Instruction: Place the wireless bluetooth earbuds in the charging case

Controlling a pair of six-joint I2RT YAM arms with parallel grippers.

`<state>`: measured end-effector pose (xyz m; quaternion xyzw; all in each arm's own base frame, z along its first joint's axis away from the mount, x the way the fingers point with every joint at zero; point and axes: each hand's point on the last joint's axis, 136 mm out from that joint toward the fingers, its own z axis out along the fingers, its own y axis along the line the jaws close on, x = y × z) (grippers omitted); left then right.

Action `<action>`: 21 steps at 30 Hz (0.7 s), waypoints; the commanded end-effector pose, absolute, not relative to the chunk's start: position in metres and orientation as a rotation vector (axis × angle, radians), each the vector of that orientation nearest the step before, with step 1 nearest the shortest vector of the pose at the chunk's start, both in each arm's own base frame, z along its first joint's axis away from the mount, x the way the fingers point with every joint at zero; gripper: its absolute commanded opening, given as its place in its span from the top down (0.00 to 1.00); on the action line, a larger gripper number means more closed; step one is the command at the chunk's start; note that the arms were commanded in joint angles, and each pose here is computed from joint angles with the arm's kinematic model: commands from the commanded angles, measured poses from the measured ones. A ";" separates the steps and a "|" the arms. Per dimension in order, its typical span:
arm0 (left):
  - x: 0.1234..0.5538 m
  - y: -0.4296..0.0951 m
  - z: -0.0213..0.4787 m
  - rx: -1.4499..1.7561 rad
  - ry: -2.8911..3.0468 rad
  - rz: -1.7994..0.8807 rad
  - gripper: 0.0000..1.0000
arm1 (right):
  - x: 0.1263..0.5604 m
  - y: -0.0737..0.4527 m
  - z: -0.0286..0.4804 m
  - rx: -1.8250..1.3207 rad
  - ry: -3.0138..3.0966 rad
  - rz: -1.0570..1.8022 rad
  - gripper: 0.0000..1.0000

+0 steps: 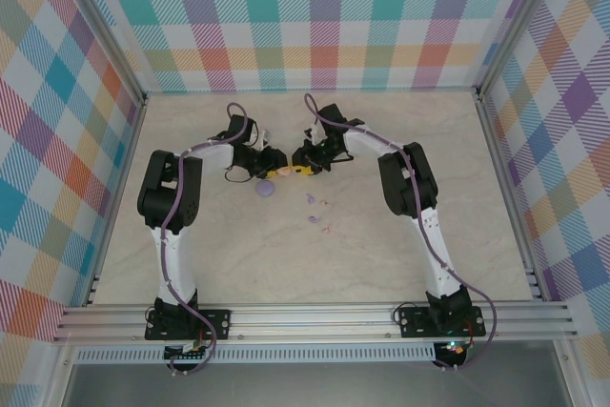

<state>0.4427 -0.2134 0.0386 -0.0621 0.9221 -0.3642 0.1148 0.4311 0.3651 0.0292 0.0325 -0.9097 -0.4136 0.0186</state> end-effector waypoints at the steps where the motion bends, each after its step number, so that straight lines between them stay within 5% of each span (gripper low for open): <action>1: 0.448 -0.217 0.066 -0.143 2.651 -1.089 0.63 | 0.424 0.359 0.021 0.078 -2.836 -1.214 0.71; 21: 0.447 -0.222 0.060 -0.171 2.647 -1.125 0.77 | 0.424 0.359 0.034 0.096 -2.846 -1.261 0.71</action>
